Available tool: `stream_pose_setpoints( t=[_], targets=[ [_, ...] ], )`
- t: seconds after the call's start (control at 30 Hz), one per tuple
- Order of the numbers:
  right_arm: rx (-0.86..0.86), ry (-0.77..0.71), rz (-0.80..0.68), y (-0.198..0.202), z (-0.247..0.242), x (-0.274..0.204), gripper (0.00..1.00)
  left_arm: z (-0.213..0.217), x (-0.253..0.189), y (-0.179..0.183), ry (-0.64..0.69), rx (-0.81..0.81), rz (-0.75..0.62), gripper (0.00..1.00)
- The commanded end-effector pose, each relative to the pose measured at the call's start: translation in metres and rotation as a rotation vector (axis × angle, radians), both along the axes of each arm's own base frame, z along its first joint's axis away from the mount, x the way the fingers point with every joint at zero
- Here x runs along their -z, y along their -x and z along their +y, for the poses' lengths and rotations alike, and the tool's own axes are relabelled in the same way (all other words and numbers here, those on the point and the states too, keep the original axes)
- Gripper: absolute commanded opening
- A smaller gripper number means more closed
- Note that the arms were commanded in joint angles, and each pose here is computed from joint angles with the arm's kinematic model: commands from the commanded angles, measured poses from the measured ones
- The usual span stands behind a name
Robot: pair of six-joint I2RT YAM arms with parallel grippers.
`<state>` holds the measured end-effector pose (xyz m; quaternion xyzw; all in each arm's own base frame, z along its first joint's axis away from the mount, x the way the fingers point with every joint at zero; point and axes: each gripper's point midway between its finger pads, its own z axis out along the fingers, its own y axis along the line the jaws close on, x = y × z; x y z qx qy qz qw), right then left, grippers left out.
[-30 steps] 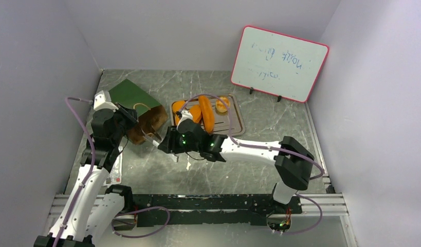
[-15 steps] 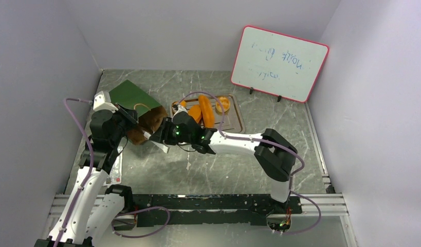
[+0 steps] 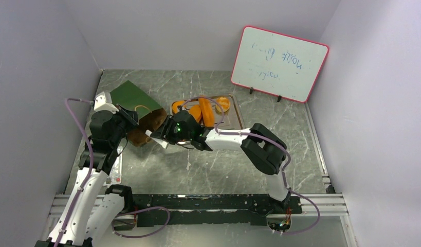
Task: Take the fake bread out of the paper bag
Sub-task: Take out the fake bread from the paper bag.
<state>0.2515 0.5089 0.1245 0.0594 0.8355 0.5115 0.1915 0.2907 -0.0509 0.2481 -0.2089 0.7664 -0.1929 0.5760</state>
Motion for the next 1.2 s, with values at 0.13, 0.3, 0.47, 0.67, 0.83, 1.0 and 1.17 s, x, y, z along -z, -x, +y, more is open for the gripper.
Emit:
stream_pose_setpoints(
  t=[0.13, 0.3, 0.47, 0.67, 0.83, 1.0, 1.17],
  targets=[
    [0.030, -0.190, 0.092, -0.019, 0.020, -0.023, 0.41, -0.005, -0.025, 0.005, -0.002, 0.045, -0.059, 0.07],
    [0.035, -0.217, 0.158, -0.023, 0.030, -0.014, 0.41, -0.005, -0.025, 0.007, 0.001, 0.049, -0.063, 0.07],
    [0.051, -0.235, 0.206, -0.025, 0.034, -0.009, 0.42, -0.005, -0.025, 0.008, -0.004, 0.051, -0.066, 0.07],
    [0.068, -0.248, 0.251, -0.029, 0.038, -0.002, 0.42, -0.006, -0.022, 0.009, -0.009, 0.058, -0.065, 0.07],
    [0.060, -0.256, 0.272, -0.031, 0.045, 0.001, 0.42, -0.008, -0.023, 0.008, -0.019, 0.072, -0.068, 0.07],
    [0.055, -0.263, 0.302, -0.033, 0.052, 0.010, 0.42, -0.010, -0.025, 0.008, -0.029, 0.089, -0.071, 0.07],
    [0.045, -0.271, 0.311, -0.034, 0.057, 0.014, 0.42, -0.011, -0.025, 0.008, -0.035, 0.100, -0.072, 0.07]
  ],
)
